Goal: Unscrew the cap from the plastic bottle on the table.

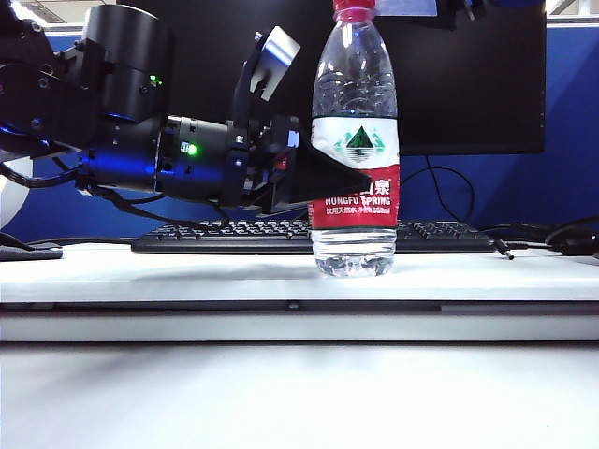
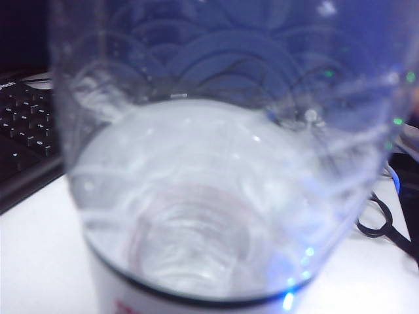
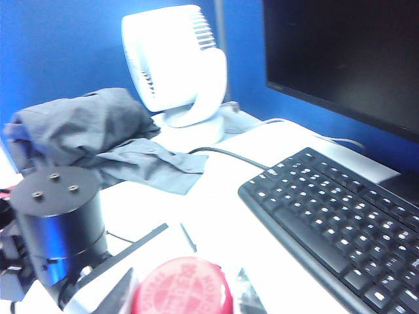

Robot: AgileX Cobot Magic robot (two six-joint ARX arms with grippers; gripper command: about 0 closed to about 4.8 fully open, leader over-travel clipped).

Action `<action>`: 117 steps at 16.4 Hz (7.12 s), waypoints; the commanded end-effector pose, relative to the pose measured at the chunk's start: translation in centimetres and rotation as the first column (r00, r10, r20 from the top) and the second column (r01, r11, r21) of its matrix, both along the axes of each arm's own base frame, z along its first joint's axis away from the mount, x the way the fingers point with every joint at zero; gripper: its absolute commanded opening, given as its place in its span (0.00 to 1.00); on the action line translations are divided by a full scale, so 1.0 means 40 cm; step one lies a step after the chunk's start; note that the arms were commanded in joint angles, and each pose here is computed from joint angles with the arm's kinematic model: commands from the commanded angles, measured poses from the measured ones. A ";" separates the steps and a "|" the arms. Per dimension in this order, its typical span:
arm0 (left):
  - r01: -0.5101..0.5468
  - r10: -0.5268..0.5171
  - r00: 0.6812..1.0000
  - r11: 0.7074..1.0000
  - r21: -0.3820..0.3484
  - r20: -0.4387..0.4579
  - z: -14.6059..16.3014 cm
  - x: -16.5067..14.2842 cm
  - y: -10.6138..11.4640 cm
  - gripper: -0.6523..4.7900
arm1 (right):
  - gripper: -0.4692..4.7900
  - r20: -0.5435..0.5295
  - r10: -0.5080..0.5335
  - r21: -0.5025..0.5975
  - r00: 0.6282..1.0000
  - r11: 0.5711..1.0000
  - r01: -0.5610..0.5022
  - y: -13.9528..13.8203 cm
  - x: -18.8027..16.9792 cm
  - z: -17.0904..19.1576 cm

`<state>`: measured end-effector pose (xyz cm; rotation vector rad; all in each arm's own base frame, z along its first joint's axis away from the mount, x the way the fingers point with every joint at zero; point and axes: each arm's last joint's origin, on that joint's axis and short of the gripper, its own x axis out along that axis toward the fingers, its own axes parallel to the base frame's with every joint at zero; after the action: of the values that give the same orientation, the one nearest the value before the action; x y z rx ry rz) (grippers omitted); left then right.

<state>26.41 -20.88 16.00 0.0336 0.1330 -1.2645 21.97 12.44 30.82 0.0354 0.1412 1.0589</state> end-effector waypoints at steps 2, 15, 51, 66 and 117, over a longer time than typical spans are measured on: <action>-0.014 0.017 0.998 0.999 0.047 -0.056 -0.024 -0.002 0.005 0.11 | 0.24 -0.132 0.131 0.010 0.982 0.991 -0.131 -0.015 0.018 -0.037; -0.013 0.018 0.997 0.998 0.061 -0.074 -0.029 -0.003 0.005 0.11 | 0.45 -0.157 0.211 0.026 0.965 0.977 -0.210 -0.012 0.028 -0.051; -0.024 0.027 0.998 0.998 0.059 -0.063 -0.027 -0.001 0.005 0.11 | 1.00 -0.004 -0.751 0.144 0.661 0.653 0.743 0.167 -0.279 0.093; -0.016 0.020 0.998 0.998 0.058 -0.066 -0.027 -0.002 0.005 0.11 | 0.74 0.025 -0.765 0.077 0.643 0.643 0.762 0.263 -0.202 0.003; -0.011 0.015 0.998 0.998 0.062 -0.068 -0.029 -0.003 0.005 0.11 | 0.34 -0.051 -0.233 -0.106 0.971 0.968 0.227 0.052 -0.063 0.012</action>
<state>26.48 -20.84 15.96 0.0439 0.1357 -1.2499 19.54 14.80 31.69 0.0008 0.1960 0.7793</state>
